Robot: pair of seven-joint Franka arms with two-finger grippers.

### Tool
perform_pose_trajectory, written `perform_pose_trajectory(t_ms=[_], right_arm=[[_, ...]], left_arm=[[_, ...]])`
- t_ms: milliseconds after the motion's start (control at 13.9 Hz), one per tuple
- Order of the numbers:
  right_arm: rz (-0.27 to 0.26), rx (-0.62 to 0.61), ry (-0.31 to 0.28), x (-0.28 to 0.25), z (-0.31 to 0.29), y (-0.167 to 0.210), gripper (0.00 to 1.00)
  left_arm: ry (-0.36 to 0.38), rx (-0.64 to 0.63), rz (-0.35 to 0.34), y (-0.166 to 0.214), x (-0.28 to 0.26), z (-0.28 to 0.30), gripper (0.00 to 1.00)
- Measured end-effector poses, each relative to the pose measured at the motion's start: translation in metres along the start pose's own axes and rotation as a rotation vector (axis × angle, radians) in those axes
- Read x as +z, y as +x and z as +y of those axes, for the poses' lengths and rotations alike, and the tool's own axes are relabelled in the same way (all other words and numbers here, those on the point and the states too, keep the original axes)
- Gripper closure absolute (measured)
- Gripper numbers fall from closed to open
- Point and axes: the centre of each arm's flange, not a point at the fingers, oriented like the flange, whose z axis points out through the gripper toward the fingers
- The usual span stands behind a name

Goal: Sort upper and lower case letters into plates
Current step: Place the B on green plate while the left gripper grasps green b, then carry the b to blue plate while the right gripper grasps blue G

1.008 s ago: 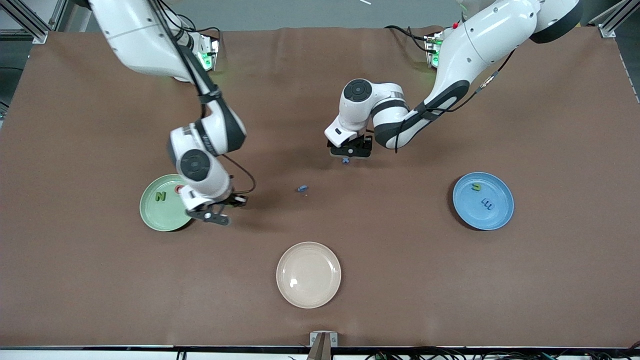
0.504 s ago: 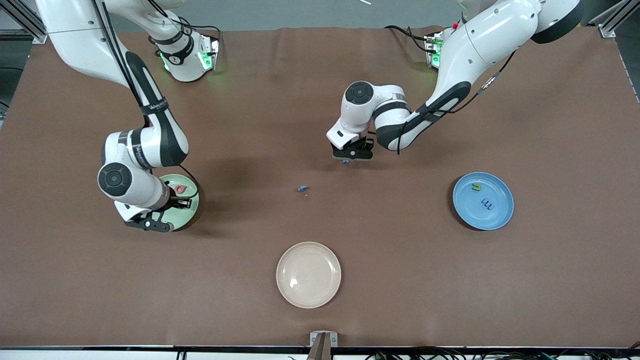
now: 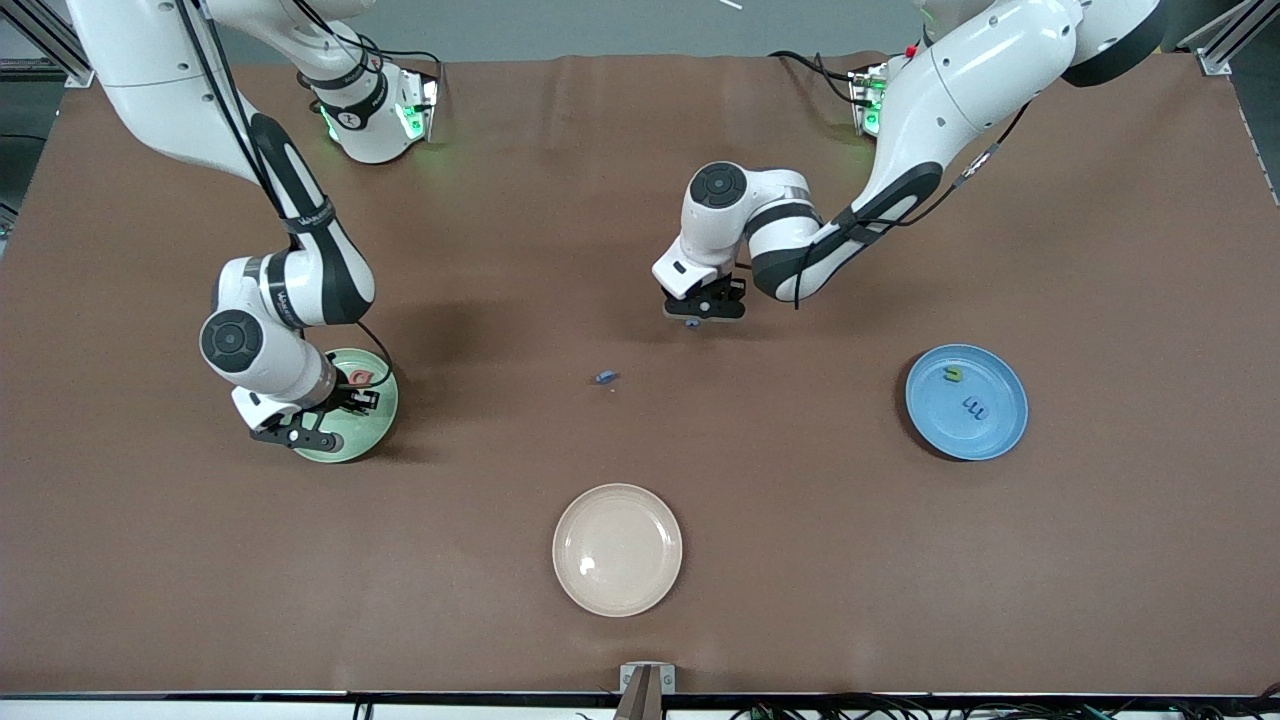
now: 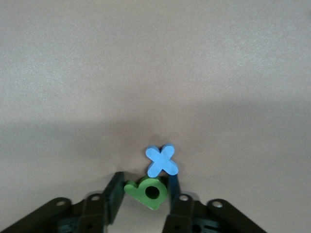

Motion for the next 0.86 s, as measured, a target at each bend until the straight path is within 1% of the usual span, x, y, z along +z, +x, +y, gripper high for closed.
perform_pose_trajectory(t_ms=[144,216,288,432,576,648,720,792,864], right_arm=[[0.000,-0.001,0.000,0.001,0.000,-0.001,0.72],[0.000,-0.002,0.001,0.001,-0.001,-0.001,0.67],[0.000,-0.003,0.001,0.001,-0.001,-0.001,0.67],[0.000,-0.005,0.002,0.000,-0.003,-0.001,0.52],[0.001,-0.008,0.004,-0.001,-0.005,-0.001,0.30],[-0.003,-0.012,0.005,-0.003,-0.008,-0.002,0.21],[-0.011,-0.009,0.008,-0.006,-0.015,-0.002,0.09],[-0.016,0.009,0.013,-0.012,-0.027,-0.003,0.01],[-0.013,0.038,0.021,-0.019,-0.046,-0.006,0.00]], left_arm=[[0.002,-0.009,0.000,0.000,0.000,0.000,0.61],[0.002,-0.022,0.000,0.000,0.000,0.000,0.61],[0.002,-0.030,0.001,0.000,0.000,0.000,0.61],[0.002,-0.036,0.001,0.000,0.000,0.000,0.61],[0.002,-0.039,0.001,0.000,0.000,0.000,0.61],[0.002,-0.043,0.001,0.000,-0.001,0.000,0.61],[0.005,-0.048,0.001,0.000,-0.001,0.000,0.61],[0.014,-0.052,0.001,0.001,-0.001,0.000,0.61],[0.027,-0.056,0.001,0.001,-0.002,-0.002,0.61]])
